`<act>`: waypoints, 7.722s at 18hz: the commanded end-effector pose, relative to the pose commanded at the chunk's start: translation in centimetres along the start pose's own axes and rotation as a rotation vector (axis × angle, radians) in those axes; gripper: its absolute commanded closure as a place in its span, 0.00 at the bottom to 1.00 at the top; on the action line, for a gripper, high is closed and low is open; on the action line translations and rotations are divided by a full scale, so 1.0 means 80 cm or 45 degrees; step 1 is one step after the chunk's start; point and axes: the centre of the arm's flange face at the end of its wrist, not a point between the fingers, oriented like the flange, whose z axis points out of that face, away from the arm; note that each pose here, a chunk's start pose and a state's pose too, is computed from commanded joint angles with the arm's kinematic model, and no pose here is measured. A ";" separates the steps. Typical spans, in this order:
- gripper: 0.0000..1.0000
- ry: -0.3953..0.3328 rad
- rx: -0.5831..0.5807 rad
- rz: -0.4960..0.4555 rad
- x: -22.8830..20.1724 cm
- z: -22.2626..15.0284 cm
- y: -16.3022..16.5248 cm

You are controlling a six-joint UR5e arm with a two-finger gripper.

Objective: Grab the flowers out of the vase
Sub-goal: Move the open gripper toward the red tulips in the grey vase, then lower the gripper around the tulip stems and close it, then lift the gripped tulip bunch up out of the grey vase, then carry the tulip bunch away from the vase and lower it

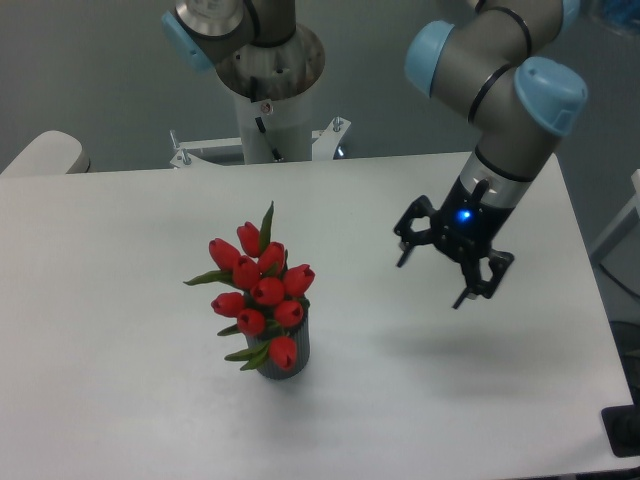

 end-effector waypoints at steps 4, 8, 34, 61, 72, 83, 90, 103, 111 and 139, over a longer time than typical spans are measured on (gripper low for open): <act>0.00 0.035 0.117 -0.001 0.037 0.019 0.004; 0.00 0.076 0.236 -0.019 0.060 0.029 0.011; 0.01 0.129 0.371 0.248 0.128 0.121 -0.052; 0.65 0.120 0.373 0.285 0.120 0.128 -0.061; 0.68 0.081 0.384 0.233 0.115 0.100 -0.068; 0.68 0.024 0.426 0.099 0.132 0.033 -0.133; 0.68 -0.023 0.456 0.056 0.134 -0.009 -0.170; 0.68 -0.088 0.603 -0.099 0.137 -0.125 -0.240; 0.68 -0.164 0.599 -0.168 0.070 -0.149 -0.220; 0.68 -0.342 0.446 0.012 -0.151 -0.108 -0.071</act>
